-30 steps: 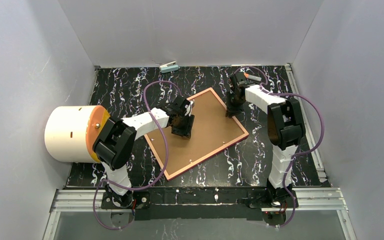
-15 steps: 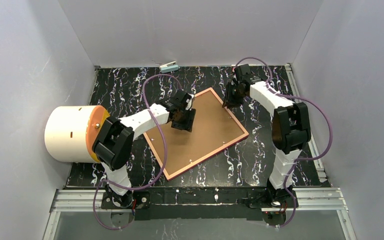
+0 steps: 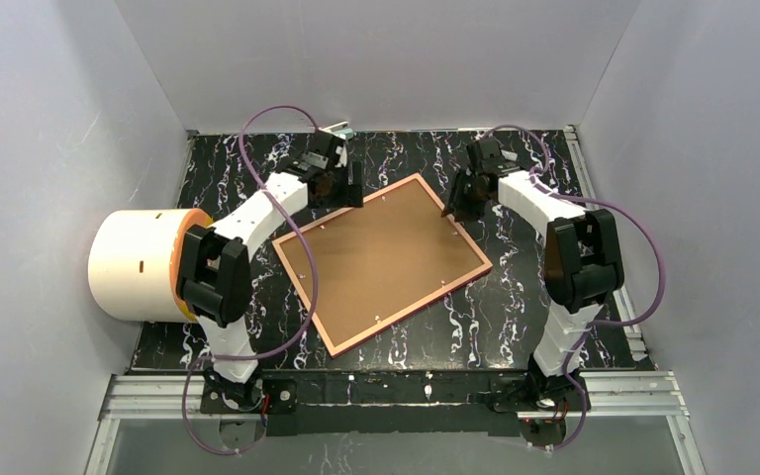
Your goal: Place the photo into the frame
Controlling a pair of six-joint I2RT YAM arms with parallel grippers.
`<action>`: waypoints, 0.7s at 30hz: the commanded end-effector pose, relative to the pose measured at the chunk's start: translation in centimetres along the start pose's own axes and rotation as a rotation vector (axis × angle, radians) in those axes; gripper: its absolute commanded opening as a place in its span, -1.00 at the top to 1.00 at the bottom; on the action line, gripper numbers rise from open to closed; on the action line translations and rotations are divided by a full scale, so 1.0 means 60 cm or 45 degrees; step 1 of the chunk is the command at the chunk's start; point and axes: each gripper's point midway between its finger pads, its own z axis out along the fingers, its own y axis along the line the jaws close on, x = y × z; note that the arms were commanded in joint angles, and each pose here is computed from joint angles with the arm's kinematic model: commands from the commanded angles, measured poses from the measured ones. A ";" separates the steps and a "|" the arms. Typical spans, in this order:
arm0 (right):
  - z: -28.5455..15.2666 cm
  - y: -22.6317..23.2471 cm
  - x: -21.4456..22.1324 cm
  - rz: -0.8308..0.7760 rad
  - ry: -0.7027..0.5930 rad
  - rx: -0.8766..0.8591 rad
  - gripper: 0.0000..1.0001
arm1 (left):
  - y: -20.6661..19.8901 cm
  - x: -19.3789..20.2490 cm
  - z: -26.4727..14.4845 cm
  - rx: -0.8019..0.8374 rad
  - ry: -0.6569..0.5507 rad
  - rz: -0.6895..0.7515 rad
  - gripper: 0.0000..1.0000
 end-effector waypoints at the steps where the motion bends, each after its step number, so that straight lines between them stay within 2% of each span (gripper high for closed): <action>1: -0.011 -0.008 0.009 0.201 -0.055 0.007 0.04 | 0.041 -0.036 0.029 -0.046 0.016 -0.056 -0.53; 5: 0.006 -0.021 0.020 0.327 -0.060 0.042 0.02 | 0.067 -0.058 0.073 -0.045 0.040 -0.078 -0.54; 8: 0.018 -0.025 0.016 0.375 -0.083 0.049 0.02 | 0.051 -0.071 0.112 0.084 0.026 -0.118 -0.56; 11: 0.028 -0.028 0.013 0.393 -0.088 0.065 0.02 | 0.043 -0.082 0.145 0.119 0.022 -0.115 -0.56; 16: 0.037 -0.035 0.017 0.395 -0.070 0.090 0.01 | 0.030 -0.087 0.171 0.187 0.040 -0.089 -0.58; 21: 0.032 -0.038 0.027 0.407 -0.075 0.084 0.01 | 0.019 -0.063 0.187 0.261 0.099 -0.096 -0.59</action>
